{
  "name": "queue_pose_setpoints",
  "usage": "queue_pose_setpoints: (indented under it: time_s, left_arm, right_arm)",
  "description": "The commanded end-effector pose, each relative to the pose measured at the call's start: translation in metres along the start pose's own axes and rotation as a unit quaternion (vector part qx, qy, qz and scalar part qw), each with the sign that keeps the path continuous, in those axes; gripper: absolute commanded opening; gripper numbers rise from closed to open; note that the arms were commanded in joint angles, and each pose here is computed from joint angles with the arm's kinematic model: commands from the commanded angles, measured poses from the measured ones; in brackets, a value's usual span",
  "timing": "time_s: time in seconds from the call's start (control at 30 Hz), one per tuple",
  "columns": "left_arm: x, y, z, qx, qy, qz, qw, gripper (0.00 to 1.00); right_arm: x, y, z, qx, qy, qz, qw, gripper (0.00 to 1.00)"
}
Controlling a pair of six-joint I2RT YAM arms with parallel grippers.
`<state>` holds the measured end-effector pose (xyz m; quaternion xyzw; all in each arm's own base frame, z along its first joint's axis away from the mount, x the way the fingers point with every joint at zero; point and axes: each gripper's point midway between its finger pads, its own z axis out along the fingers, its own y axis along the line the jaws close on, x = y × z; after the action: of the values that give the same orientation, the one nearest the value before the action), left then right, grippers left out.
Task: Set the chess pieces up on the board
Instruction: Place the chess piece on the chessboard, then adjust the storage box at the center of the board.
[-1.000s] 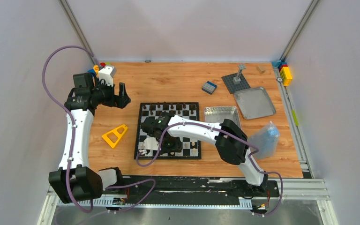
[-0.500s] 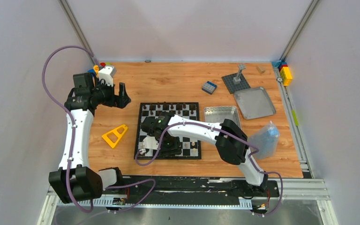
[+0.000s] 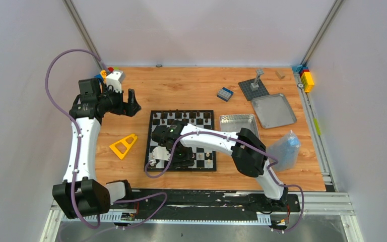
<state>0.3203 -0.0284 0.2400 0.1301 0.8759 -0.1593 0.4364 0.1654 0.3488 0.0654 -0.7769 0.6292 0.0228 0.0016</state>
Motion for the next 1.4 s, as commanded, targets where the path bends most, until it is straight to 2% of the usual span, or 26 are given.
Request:
queue_pose_setpoints:
  time_s: [0.0, 0.5, 0.77, 0.9, 1.07, 1.37]
  left_arm:
    - [-0.01, 0.0, -0.006, 0.0, -0.021, 0.006, 1.0, 1.0]
    - [-0.012, 0.0, -0.007, 0.0, -0.021, 0.008, 1.0, 1.0]
    - [-0.015, -0.003, -0.007, 0.008, -0.023, 0.009, 1.0, 1.0]
    - [-0.016, -0.012, -0.004, 0.042, -0.026, 0.015, 0.999, 1.0]
    - [-0.015, -0.034, 0.0, 0.118, -0.031, 0.017, 0.992, 1.0]
    - [-0.024, -0.055, 0.001, 0.196, -0.048, 0.025, 0.979, 1.0]
  right_arm:
    - [-0.006, -0.004, -0.019, 0.021, -0.031, 0.009, 0.999, 0.46]
    - [0.002, -0.005, -0.049, 0.021, -0.074, 0.04, 0.996, 0.43]
    - [0.017, -0.03, -0.089, 0.035, -0.147, 0.108, 0.983, 0.44]
    - [0.039, -0.052, -0.113, 0.046, -0.199, 0.17, 0.964, 0.45]
    - [0.091, -0.081, -0.127, 0.074, -0.243, 0.266, 0.93, 0.47]
    - [0.194, -0.117, -0.108, 0.095, -0.28, 0.417, 0.859, 0.48]
